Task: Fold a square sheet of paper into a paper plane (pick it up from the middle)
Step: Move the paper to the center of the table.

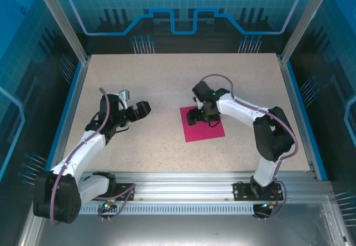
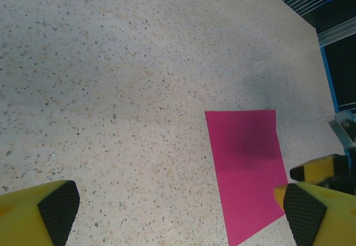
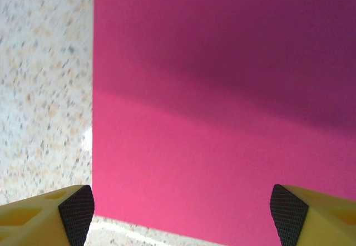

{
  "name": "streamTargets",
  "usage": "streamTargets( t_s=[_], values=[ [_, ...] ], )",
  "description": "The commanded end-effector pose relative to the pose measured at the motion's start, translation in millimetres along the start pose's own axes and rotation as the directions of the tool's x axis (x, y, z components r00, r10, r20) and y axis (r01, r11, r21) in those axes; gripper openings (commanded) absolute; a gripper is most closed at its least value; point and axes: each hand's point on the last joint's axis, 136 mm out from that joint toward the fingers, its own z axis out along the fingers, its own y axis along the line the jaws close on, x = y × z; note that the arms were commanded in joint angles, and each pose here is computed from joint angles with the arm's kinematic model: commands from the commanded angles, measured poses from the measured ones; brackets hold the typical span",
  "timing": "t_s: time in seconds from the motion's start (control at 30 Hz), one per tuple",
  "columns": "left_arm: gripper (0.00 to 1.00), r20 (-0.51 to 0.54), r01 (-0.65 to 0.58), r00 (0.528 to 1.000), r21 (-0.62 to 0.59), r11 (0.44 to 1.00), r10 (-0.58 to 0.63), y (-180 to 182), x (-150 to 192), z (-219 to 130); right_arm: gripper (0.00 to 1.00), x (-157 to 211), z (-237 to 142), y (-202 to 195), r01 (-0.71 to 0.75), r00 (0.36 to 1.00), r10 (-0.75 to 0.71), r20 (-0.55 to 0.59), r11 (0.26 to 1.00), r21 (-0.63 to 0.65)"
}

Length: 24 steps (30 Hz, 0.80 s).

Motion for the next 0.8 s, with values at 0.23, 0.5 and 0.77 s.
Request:
streamTargets(
  t_s=[0.23,0.5,0.77],
  values=[
    [0.99,0.015,-0.014,1.000,0.031,0.999,0.013,-2,6,-3,0.85,-7,44,22,-0.032,0.994,0.031,-0.106,0.999,-0.013],
    [0.98,0.046,-0.027,0.999,0.035,0.999,0.025,-2,4,-5,0.84,23,71,53,0.016,0.984,-0.022,-0.178,0.999,-0.034],
    [0.99,0.049,0.014,0.999,0.062,0.998,-0.017,-3,5,-1,0.86,-2,28,63,0.053,0.997,-0.054,-0.054,0.998,-0.015]
  ],
)
